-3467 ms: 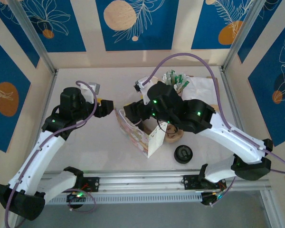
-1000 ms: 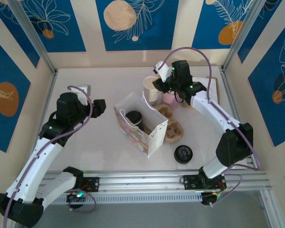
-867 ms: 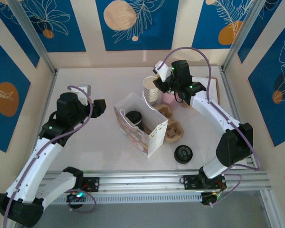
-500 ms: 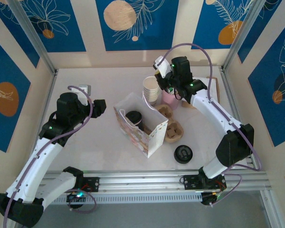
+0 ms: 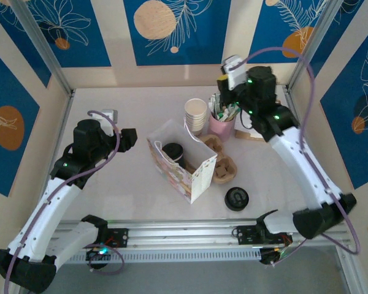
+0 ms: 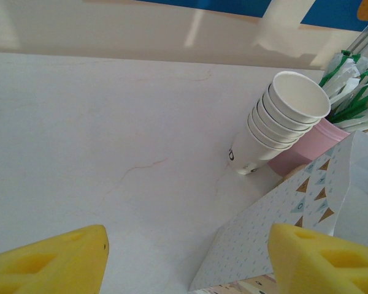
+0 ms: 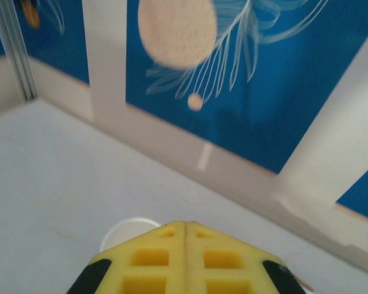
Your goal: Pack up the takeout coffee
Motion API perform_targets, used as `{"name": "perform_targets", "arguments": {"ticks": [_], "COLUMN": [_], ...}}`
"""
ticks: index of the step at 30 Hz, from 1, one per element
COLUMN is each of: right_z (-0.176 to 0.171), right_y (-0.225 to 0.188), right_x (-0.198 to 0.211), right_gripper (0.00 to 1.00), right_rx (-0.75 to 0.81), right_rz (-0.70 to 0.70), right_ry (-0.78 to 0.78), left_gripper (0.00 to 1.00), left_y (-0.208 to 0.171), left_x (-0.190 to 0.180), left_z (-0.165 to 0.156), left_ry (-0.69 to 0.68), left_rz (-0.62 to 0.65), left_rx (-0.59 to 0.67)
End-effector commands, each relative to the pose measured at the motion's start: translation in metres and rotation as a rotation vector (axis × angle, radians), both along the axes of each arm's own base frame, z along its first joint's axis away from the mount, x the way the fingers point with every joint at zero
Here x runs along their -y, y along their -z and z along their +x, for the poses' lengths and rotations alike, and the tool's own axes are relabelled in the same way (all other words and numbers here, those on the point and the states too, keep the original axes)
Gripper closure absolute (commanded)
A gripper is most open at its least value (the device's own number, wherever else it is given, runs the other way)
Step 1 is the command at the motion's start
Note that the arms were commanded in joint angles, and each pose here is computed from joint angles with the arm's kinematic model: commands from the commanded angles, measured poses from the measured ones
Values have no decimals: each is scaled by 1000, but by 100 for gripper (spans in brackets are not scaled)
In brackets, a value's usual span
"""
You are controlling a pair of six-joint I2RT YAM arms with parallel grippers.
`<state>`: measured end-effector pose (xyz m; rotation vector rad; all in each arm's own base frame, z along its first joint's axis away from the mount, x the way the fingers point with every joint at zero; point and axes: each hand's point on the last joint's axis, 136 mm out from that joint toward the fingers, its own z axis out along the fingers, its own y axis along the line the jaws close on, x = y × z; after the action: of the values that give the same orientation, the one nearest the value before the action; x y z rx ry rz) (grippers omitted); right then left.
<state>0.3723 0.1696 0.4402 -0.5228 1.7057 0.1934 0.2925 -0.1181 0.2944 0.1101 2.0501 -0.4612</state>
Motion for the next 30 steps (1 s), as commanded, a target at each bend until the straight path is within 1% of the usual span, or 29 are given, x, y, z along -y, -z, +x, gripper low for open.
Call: {"name": "perform_targets", "arguments": {"ticks": [1,6,9,14,18,23,27,30], "right_z": [-51,-118,-148,-187,-212,-220,-209,-204], "right_y": [-56,-92,-104,-117,-124,-114,-94,-78], "right_x": [18,19,13,-4,-22,-48,-72,-92], "right_gripper": [100,100,100,100,100,100,100,100], "right_rx": [52,50,42,10,-45,-84,-107,-92], "right_rz": [179,351,398,460,499,477,417,355], "right_ry": [-5,-137,-226,-387,-522,-616,-620,-645], "left_gripper": [30,30,31,36,37,37,37,37], "left_y": [0,-2,-5,-11,-14,-14,-14,-13], "left_x": [0,5,12,23,29,34,36,37], "left_z": [-1,-2,-5,-10,-12,-14,-14,-15], "left_ry": [1,33,72,141,172,204,210,216], "left_rz": [-13,-32,-49,-89,-110,-128,-135,-137], "left_rx": [1,6,18,47,53,50,44,42]}}
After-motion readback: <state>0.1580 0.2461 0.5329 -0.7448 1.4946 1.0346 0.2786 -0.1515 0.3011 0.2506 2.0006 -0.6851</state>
